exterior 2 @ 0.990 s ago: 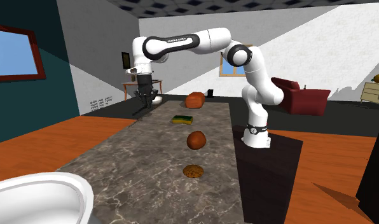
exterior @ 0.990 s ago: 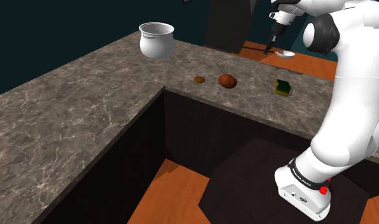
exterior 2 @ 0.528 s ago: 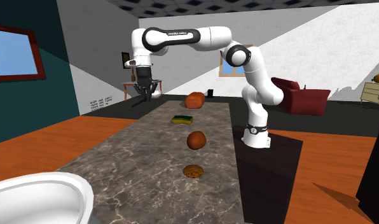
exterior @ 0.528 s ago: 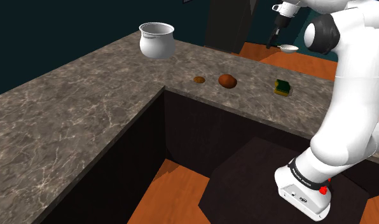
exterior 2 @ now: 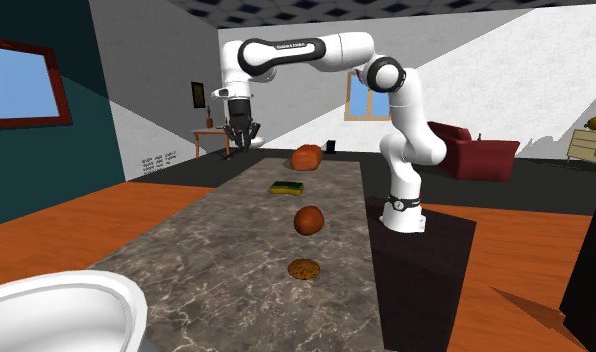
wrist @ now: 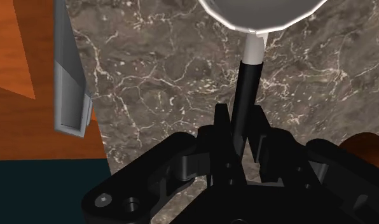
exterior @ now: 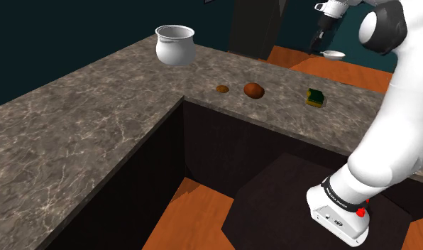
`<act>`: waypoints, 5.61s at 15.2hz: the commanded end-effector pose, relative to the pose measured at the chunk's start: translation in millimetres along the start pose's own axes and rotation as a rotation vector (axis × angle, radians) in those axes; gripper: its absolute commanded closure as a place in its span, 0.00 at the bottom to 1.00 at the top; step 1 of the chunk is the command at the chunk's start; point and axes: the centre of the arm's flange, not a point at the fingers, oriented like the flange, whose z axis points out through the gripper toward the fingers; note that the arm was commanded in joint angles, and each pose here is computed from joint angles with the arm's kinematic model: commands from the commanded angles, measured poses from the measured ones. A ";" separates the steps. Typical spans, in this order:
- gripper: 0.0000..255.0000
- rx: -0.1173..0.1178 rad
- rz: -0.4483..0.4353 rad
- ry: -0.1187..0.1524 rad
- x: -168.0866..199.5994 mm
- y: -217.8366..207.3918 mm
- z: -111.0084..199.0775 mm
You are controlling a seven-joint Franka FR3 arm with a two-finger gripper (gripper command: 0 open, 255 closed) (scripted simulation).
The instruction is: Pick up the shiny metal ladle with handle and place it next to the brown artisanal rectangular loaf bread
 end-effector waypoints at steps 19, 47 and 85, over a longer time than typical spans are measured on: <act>1.00 0.002 -0.002 0.000 -213.7 -156.5 -7.9; 1.00 0.002 -0.002 0.000 -476.2 -340.4 1.3; 0.00 0.002 -0.002 0.000 -491.9 -327.1 142.3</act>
